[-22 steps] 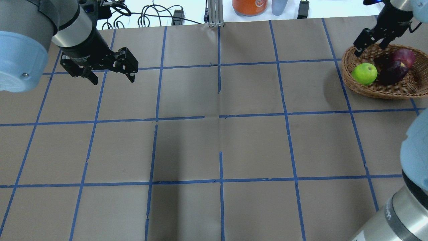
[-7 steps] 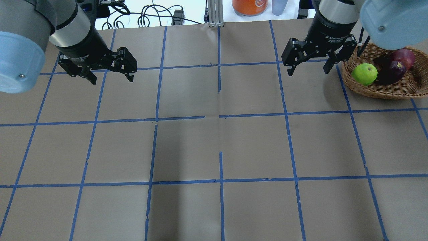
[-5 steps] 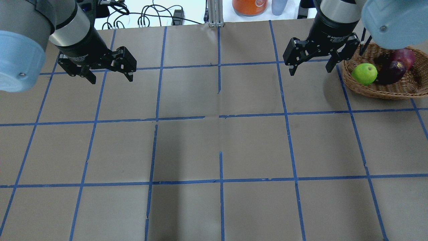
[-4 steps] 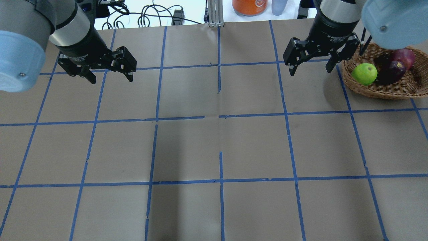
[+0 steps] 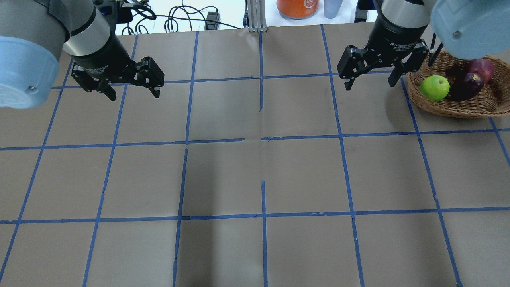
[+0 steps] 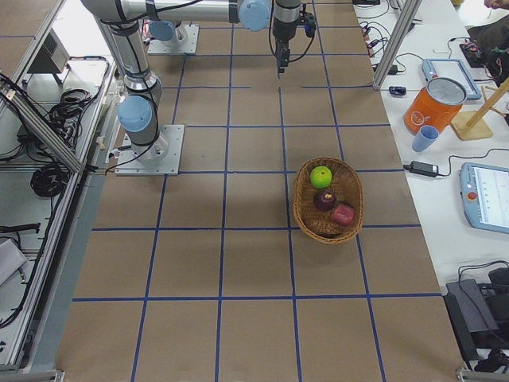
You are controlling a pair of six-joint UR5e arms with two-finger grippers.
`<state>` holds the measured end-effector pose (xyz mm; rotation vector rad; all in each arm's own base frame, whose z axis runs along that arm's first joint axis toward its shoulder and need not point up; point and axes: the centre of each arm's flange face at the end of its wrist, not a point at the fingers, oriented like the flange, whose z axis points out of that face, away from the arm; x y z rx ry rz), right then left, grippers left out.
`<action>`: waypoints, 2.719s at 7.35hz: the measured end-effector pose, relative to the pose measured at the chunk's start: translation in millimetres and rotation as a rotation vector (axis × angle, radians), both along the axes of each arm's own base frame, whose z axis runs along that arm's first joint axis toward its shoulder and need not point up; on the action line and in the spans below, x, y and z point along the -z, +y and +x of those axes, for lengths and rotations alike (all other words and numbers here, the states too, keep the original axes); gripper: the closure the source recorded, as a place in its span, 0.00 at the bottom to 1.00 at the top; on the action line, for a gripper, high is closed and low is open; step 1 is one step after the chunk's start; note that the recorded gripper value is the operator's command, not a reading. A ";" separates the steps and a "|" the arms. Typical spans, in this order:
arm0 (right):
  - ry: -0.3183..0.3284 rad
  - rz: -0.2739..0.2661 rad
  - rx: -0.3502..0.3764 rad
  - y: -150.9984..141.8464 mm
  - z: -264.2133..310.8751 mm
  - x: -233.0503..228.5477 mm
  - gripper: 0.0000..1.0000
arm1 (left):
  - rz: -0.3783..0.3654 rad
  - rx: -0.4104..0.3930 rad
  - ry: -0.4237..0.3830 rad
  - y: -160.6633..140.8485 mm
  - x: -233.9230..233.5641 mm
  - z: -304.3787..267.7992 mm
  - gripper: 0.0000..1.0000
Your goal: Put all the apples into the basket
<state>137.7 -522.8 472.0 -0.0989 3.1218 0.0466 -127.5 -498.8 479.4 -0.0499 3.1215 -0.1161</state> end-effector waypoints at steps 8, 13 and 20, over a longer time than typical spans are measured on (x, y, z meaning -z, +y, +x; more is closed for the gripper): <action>-0.001 -0.002 0.001 0.2 0.1 0.8 0.00 | -0.001 0.002 0.002 -0.1 0.3 -1.1 0.00; 0.000 0.007 -0.004 -0.3 -0.4 6.3 0.00 | 0.000 0.004 0.000 3.2 0.6 -1.7 0.00; -0.011 -0.085 -0.008 -15.9 -0.6 4.1 0.00 | -0.010 0.000 0.003 2.9 -4.3 0.8 0.00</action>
